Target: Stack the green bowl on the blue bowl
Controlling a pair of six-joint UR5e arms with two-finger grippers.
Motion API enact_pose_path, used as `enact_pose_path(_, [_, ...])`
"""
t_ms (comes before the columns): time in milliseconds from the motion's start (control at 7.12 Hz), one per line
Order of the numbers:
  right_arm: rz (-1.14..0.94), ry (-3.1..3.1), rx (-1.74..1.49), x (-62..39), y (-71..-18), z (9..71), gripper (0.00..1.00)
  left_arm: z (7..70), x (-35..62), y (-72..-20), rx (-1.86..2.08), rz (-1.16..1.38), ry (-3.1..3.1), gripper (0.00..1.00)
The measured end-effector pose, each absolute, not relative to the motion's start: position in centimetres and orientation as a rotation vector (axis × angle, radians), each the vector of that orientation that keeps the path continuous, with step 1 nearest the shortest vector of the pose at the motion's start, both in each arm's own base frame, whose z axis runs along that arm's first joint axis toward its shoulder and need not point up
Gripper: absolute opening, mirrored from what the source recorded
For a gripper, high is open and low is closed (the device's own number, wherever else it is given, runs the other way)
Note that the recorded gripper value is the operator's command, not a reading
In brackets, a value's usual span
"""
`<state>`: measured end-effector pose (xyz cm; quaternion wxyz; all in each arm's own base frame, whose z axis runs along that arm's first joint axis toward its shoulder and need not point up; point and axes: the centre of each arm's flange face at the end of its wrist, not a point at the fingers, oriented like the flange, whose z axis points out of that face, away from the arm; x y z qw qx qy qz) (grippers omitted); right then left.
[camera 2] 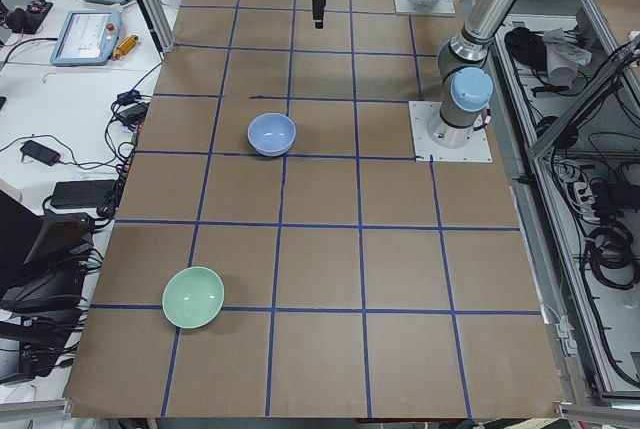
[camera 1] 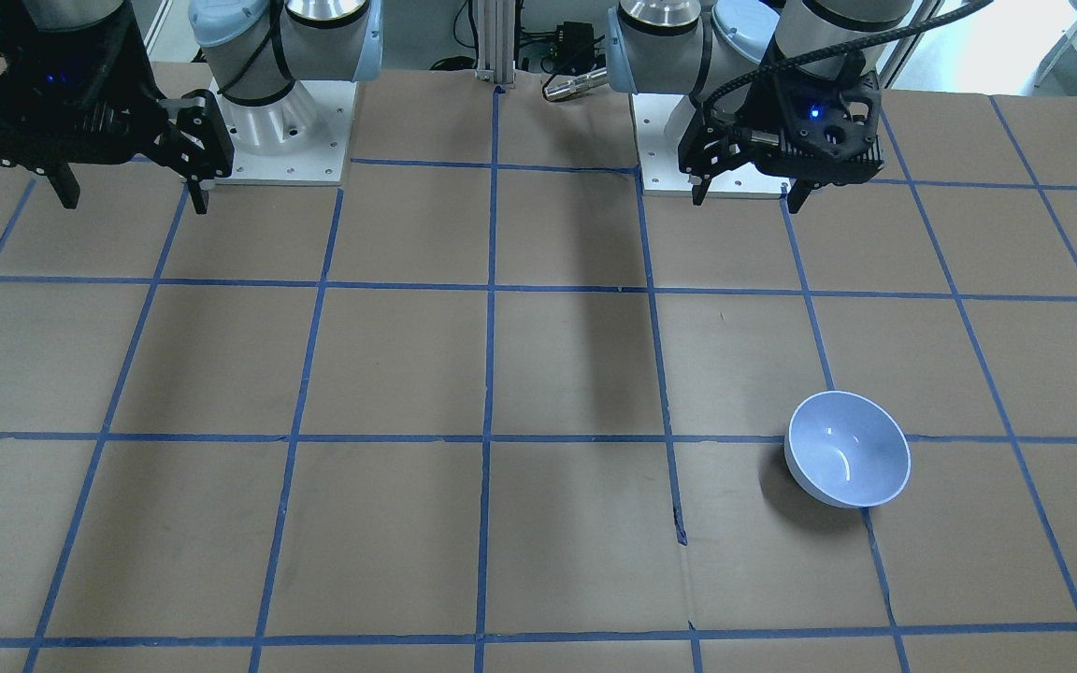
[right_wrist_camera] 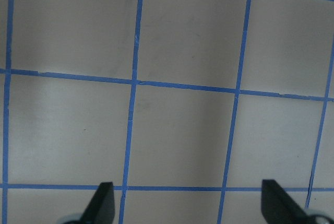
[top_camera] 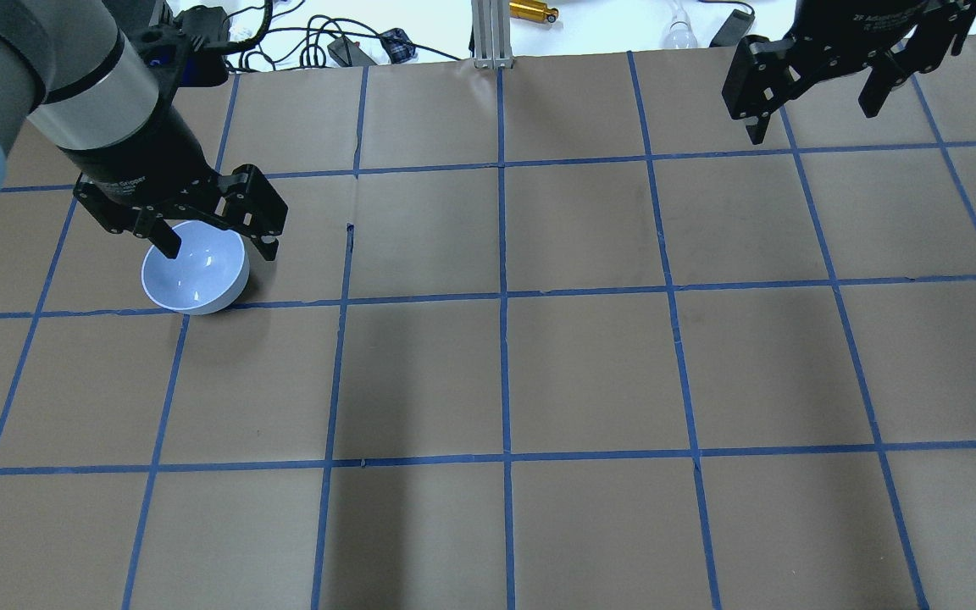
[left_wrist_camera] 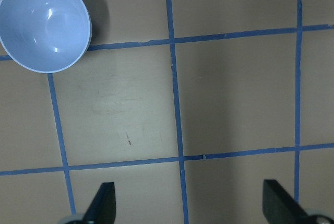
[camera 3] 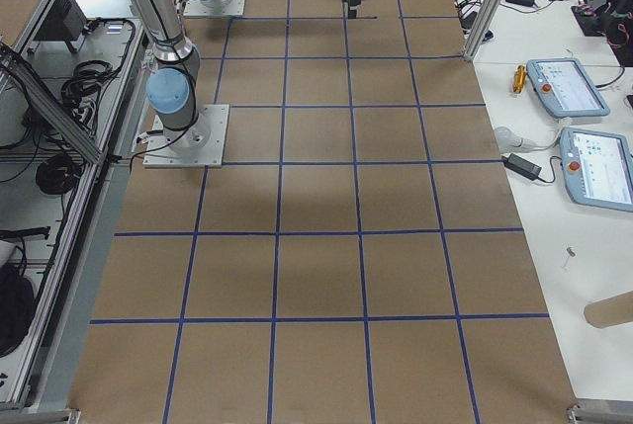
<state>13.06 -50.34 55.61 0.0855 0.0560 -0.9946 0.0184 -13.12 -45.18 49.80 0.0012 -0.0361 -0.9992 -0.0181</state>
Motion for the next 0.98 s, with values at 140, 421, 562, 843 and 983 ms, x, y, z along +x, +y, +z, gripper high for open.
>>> enact_pose_path(140, [0.055, -2.965, 0.167, 13.07, -50.33, 55.61, 1.00, 49.83, -13.08, -45.18, -0.114, -0.054, -3.141, 1.00])
enact_pose_path(421, [0.055, -2.965, 0.167, 13.06, -50.34, 55.61, 1.00, 49.97, -12.98, -44.88, -0.114, -0.055, -3.151, 1.00])
enact_pose_path(562, [0.055, -2.965, 0.166, 13.03, -50.35, 55.61, 1.00, 49.90, -13.02, -44.76, -0.113, -0.057, -3.148, 1.00])
enact_pose_path(843, [0.055, -2.965, 0.166, 13.04, -50.34, 55.61, 1.00, 49.59, -12.87, -44.67, -0.114, -0.069, -3.153, 1.00])
enact_pose_path(983, [0.055, -2.965, 0.167, 13.06, -50.34, 55.61, 1.00, 49.53, -12.84, -44.66, -0.115, -0.072, -3.155, 1.00])
